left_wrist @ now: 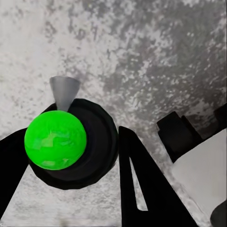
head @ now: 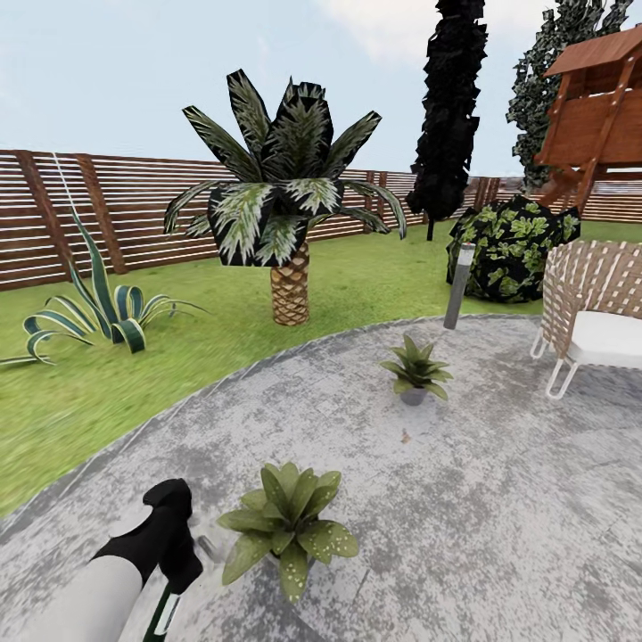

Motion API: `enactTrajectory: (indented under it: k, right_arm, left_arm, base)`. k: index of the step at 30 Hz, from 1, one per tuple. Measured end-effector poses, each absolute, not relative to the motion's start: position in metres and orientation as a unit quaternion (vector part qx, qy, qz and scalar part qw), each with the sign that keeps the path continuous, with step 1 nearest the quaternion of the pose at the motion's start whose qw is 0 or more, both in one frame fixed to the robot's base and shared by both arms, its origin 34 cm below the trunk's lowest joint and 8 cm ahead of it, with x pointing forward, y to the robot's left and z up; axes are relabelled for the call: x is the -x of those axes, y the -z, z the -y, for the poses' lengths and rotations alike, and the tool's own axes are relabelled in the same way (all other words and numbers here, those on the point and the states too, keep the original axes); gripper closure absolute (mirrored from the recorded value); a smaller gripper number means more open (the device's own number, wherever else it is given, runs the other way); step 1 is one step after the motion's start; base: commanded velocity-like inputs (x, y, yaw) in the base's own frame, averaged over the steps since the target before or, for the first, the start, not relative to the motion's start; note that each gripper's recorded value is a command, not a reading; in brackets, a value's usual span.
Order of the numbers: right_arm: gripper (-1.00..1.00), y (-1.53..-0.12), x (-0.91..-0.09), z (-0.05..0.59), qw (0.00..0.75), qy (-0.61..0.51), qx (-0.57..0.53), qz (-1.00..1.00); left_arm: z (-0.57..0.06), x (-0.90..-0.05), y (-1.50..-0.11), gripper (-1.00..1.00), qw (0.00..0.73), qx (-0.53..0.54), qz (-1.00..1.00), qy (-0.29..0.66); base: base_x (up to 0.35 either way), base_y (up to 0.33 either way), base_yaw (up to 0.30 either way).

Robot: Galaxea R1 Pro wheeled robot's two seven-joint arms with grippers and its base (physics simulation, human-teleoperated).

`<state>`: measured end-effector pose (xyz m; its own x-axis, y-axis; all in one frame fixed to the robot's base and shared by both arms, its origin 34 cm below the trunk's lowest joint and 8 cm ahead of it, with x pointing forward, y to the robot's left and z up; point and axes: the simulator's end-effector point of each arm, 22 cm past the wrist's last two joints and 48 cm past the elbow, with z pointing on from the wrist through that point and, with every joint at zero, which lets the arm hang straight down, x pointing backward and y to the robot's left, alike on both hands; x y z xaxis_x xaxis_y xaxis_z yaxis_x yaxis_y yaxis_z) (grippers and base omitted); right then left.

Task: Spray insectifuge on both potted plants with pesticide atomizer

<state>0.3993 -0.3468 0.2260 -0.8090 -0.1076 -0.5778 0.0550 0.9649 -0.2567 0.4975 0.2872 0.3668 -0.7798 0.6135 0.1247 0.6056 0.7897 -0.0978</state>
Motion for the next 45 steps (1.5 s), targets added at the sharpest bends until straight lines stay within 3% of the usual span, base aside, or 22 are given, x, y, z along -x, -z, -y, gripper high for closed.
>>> enactTrajectory:
  k: [4,10,19,23,32,45]
  right_arm:
    - [-1.0,-0.226,-0.399,0.346,0.309,0.131,0.013,-0.942]
    - [-1.0,-0.226,-0.4,0.346,0.309,0.131,0.011,-0.942]
    - [-1.0,-0.226,-0.399,0.347,0.309,0.132,0.011,-0.942]
    - [-1.0,-0.226,-0.4,0.347,0.309,0.132,0.011,-0.942]
    - [-1.0,-0.226,-0.4,0.346,0.309,0.131,0.011,-0.942]
    - [-1.0,-0.227,-0.402,0.347,0.312,0.132,0.012,-0.941]
  left_arm:
    - [-0.325,-0.492,-0.367,1.0,0.084,0.302,0.949,-0.012]
    - [-0.303,-0.491,-0.363,1.0,0.08,0.311,0.947,-0.026]
    - [-0.287,-0.492,-0.363,1.0,0.059,0.28,0.955,-0.075]
    - [-0.298,-0.498,-0.361,1.0,0.05,0.277,0.958,-0.053]
    - [-0.302,-0.509,-0.357,1.0,0.03,0.273,0.961,-0.028]
    - [-0.298,-0.51,-0.358,1.0,0.027,0.274,0.961,-0.03]
  base:
    - [0.0,0.0,0.0]
    - [0.0,0.0,-0.061]
    - [0.0,0.0,-0.271]
    - [-0.014,0.012,-0.286]
    - [-0.225,0.206,-0.119]
    - [0.087,0.256,0.0]
